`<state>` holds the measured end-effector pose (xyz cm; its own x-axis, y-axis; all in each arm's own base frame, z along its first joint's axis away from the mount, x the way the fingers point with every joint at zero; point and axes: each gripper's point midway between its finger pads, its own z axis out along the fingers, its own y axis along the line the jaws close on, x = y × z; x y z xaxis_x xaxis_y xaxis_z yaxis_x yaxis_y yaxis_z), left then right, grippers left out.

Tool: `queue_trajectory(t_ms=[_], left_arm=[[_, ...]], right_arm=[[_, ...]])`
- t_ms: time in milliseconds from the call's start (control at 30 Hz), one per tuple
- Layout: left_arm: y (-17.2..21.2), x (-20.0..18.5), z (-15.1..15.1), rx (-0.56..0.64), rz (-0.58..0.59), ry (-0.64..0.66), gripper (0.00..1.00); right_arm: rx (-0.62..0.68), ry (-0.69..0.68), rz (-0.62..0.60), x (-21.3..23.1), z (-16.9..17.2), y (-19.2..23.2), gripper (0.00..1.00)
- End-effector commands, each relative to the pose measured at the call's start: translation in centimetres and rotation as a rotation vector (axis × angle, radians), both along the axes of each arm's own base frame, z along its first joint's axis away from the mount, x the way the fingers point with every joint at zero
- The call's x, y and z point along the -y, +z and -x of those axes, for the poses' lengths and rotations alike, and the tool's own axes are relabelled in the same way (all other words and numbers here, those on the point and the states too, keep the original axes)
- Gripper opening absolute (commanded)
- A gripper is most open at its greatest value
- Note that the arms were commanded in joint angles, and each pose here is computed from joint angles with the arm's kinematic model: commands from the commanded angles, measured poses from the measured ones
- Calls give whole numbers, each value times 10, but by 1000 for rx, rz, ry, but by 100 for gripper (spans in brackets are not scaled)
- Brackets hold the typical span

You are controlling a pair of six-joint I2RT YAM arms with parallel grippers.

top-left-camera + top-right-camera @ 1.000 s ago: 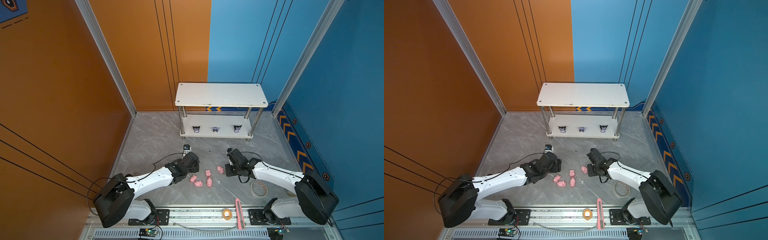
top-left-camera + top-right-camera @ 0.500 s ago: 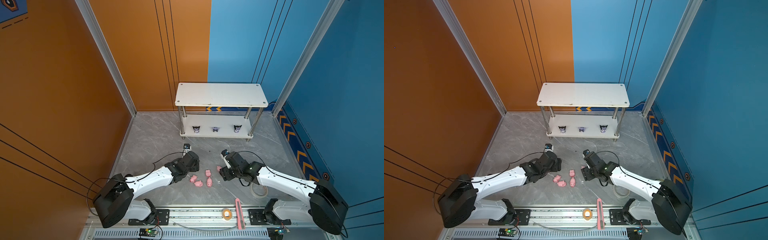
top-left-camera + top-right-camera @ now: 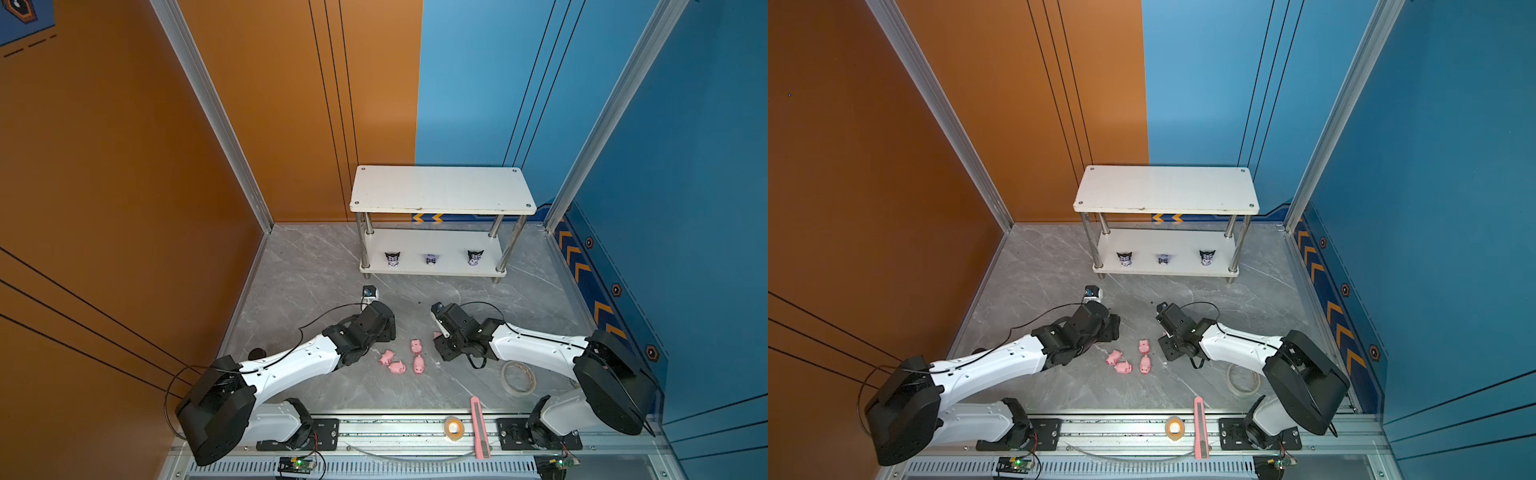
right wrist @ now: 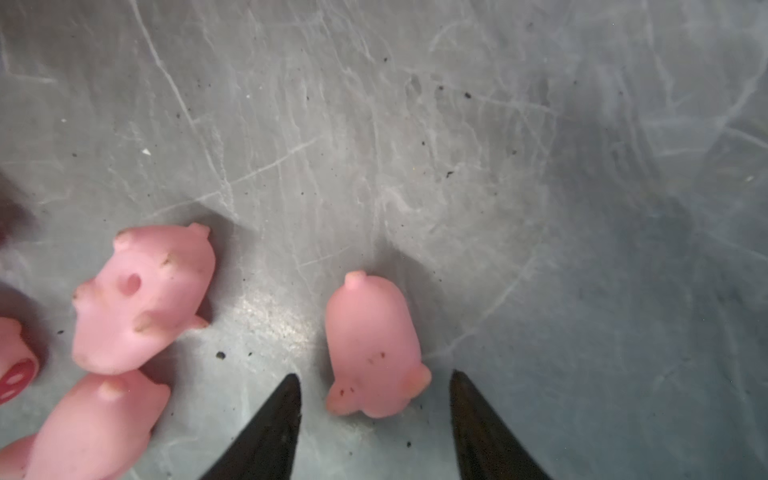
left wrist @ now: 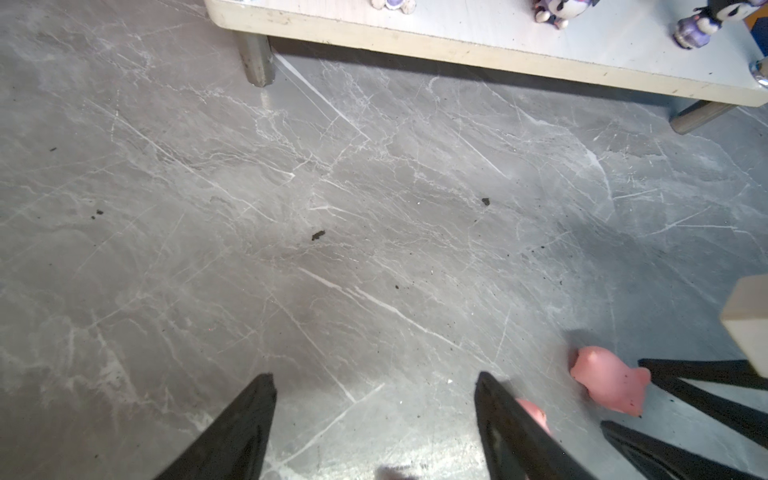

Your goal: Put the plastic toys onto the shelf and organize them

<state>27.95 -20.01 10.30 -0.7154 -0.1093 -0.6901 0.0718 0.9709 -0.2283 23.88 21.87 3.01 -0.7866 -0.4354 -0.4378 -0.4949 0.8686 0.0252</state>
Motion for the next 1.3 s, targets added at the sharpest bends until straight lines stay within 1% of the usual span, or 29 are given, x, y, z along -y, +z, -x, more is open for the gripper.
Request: queue_trajectory(t_ms=[0, 67, 333, 433, 567, 700, 833, 900, 933, 1100, 1267], left_arm=[[-4, -10, 2, -8, -23, 11, 78], [-5, -10, 1, -9, -22, 11, 78], [-6, -13, 0, -14, -18, 14, 77], [-5, -13, 0, -12, -12, 14, 78], [-4, -14, 1, -10, -5, 15, 78], [-4, -18, 4, -5, -1, 20, 78], [-3, -20, 6, 3, 9, 24, 78], [-3, -21, 7, 4, 18, 26, 78], [-2, -20, 7, 8, 23, 24, 78], [-3, -23, 12, 5, 34, 23, 78], [-2, -28, 17, 8, 38, 27, 78]], right_arm=[[46, -17, -26, -8, -16, 7, 50], [50, -24, -27, -9, -19, 7, 47], [56, -59, -49, -9, -22, 14, 23], [70, -100, -42, -3, -25, 28, 19], [86, -167, -9, 12, -25, 57, 16], [114, -198, -8, 29, -24, 104, 14], [211, -240, -1, 54, -28, 169, 14], [269, -232, 0, 61, -31, 203, 14], [299, -264, 12, 75, -39, 223, 14], [435, -344, 50, 109, -64, 311, 13], [504, -399, 38, 128, -102, 360, 13]])
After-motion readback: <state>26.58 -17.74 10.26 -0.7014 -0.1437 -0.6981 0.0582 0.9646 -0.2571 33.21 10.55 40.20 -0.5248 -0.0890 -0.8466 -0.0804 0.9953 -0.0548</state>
